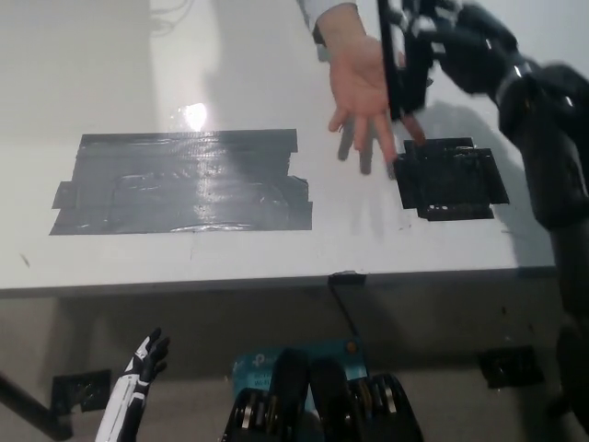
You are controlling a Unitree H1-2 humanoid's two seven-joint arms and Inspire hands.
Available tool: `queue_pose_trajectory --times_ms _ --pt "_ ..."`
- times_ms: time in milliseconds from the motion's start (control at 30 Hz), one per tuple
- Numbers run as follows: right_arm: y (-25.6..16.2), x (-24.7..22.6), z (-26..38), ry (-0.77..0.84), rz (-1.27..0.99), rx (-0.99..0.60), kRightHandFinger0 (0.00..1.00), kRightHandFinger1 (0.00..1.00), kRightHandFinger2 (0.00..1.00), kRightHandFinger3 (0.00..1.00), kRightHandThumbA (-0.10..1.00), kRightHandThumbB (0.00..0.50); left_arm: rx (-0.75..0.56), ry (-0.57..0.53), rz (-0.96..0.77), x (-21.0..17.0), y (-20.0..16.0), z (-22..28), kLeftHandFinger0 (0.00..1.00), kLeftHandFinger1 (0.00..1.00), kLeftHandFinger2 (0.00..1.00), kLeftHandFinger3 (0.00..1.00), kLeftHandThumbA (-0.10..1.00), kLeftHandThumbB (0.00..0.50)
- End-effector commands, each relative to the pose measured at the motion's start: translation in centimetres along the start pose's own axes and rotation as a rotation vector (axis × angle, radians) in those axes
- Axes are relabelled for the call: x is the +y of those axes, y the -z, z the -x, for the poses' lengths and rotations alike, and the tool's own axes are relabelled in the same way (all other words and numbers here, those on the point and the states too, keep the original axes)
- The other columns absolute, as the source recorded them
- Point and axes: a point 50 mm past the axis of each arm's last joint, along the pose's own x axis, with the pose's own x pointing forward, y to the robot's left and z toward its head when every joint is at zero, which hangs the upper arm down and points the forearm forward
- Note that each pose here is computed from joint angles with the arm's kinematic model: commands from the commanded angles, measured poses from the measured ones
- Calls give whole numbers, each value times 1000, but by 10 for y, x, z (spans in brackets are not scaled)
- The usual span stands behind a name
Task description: A stapler is kept on the black spot marked on the desk infront of the robot. The robot picks up the stapler using its right hand and passes it to a person
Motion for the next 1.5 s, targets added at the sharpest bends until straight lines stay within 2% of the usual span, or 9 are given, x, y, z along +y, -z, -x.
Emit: queue_pose_trajectory --times_ms 0,233,467,633,733,767,800,833,1467 --pt "-135 83 -15 53 290 -249 0 0 0 0 771 21 -77 14 -46 4 -13 -11 1000 1000 1000 1000 1000 500" --pt "-122 115 -39 214 803 -345 0 0 17 30 867 23 -76 11 -45 3 -15 -13 1000 1000 1000 1000 1000 500" --pt "-92 126 -54 250 1162 -379 0 55 339 305 793 2 -85 10 -40 5 -18 -15 1000 1000 1000 1000 1000 500" --pt "-73 120 -60 232 1324 -332 27 28 290 144 953 14 -88 20 -53 5 -21 -18 1000 1000 1000 1000 1000 500" --pt "-63 114 -62 196 1385 -276 1 0 157 227 987 186 -94 23 -58 5 -23 -21 1000 1000 1000 1000 1000 500" --pt "-61 112 -63 176 1388 -248 56 123 337 434 978 247 -96 22 -60 5 -24 -22 1000 1000 1000 1000 1000 500" --pt "-59 108 -63 108 1356 -195 654 892 1000 1000 931 336 -100 20 -60 5 -25 -24 1000 1000 1000 1000 1000 500" --pt "-58 107 -63 81 1342 -176 855 1000 1000 1000 926 336 -101 19 -59 5 -26 -24 1000 1000 1000 1000 1000 500" --pt "-177 78 31 -15 1242 -514 1000 1000 1000 1000 1000 370 -82 19 -93 7 -26 -27 1000 1000 1000 1000 1000 500"
